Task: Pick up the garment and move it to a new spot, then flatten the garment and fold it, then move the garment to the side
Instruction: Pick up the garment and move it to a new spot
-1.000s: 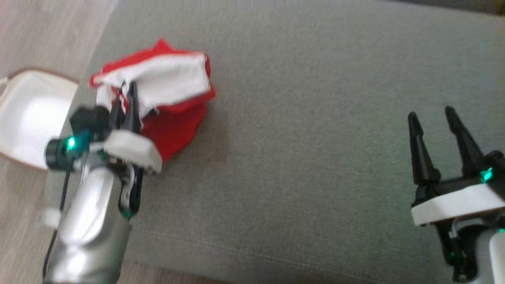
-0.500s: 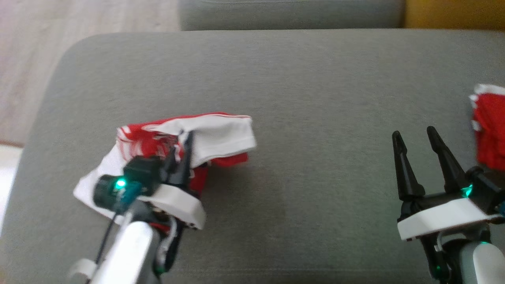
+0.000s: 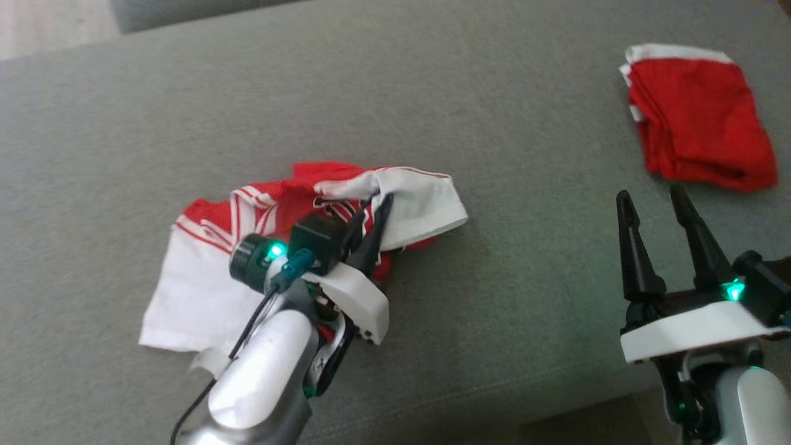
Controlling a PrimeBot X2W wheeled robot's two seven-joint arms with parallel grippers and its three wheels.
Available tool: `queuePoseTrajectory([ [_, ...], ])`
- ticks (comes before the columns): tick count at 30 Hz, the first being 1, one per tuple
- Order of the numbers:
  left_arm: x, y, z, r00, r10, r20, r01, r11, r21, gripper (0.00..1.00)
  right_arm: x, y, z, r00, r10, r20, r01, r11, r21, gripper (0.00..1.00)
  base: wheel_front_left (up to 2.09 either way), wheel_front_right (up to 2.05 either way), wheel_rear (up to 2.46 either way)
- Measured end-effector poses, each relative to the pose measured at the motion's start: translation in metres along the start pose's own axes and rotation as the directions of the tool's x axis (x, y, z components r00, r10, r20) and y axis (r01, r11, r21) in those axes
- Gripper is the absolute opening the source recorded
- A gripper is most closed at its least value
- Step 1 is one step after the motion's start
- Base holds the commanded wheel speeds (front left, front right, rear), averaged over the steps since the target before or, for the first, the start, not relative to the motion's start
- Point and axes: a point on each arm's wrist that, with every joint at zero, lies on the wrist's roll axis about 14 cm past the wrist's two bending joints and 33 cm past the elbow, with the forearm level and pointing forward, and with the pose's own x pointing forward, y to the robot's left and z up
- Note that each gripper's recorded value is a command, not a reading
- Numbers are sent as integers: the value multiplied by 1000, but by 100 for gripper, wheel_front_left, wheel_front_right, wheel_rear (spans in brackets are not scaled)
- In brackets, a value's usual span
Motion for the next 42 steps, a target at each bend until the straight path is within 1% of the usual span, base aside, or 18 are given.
queuePoseTrajectory([
  [2,4,-10,-19,998,-42,-50,41,999,-23,0,0,-6,-4,1000,-21,-10,21,1000,2,100,0,0,0],
  [3,6,-14,-27,996,-61,-65,58,998,-37,25,0,-9,-6,999,-30,-14,30,1000,1,100,0,0,0],
  [4,7,-18,-33,994,-78,-78,75,996,-41,79,0,-11,-8,999,-38,-18,38,999,0,100,0,0,0],
  [5,8,-21,-38,992,-90,-86,86,995,-44,100,0,-13,-11,999,-46,-25,46,999,0,100,0,0,0],
  [9,9,-34,-36,990,-132,-56,130,991,-34,100,0,-15,-17,998,-54,-39,54,999,3,100,0,0,0],
  [12,6,-38,-20,991,-133,2,133,991,-4,100,3,-10,-15,999,-37,-29,37,999,9,100,0,0,0],
  [15,2,-39,6,989,-119,88,116,993,35,100,4,-3,-10,1000,-14,-14,14,1000,15,100,0,0,0],
  [18,-8,-30,22,988,-75,137,68,996,56,100,6,5,-7,1000,11,-3,-11,1000,8,100,0,0,0],
  [22,-28,1,30,987,30,155,-44,995,86,100,9,17,-1,999,50,10,-50,999,4,100,0,0,0],
  [26,-54,45,38,969,175,175,-193,977,94,100,8,29,1,996,88,13,-88,996,3,100,0,0,0],
  [29,-79,78,44,939,287,190,-304,950,68,100,6,35,1,994,108,6,-108,994,4,100,0,0,0],
  [33,-116,114,46,890,412,195,-430,901,63,100,6,46,5,990,140,16,-140,990,1,100,0,0,0],
  [35,-132,126,47,868,454,198,-473,880,53,100,5,49,6,989,150,16,-150,989,1,100,0,0,0],
  [37,-146,132,45,856,480,191,-498,866,53,100,3,51,5,988,157,10,-157,988,-3,100,0,0,0],
  [40,-161,135,42,845,502,183,-516,856,35,100,-1,52,3,987,160,-2,-160,987,-6,100,0,0,0],
  [42,-167,134,40,848,499,177,-513,858,35,100,-6,51,0,987,158,-12,-159,987,-5,100,0,0,0],
])
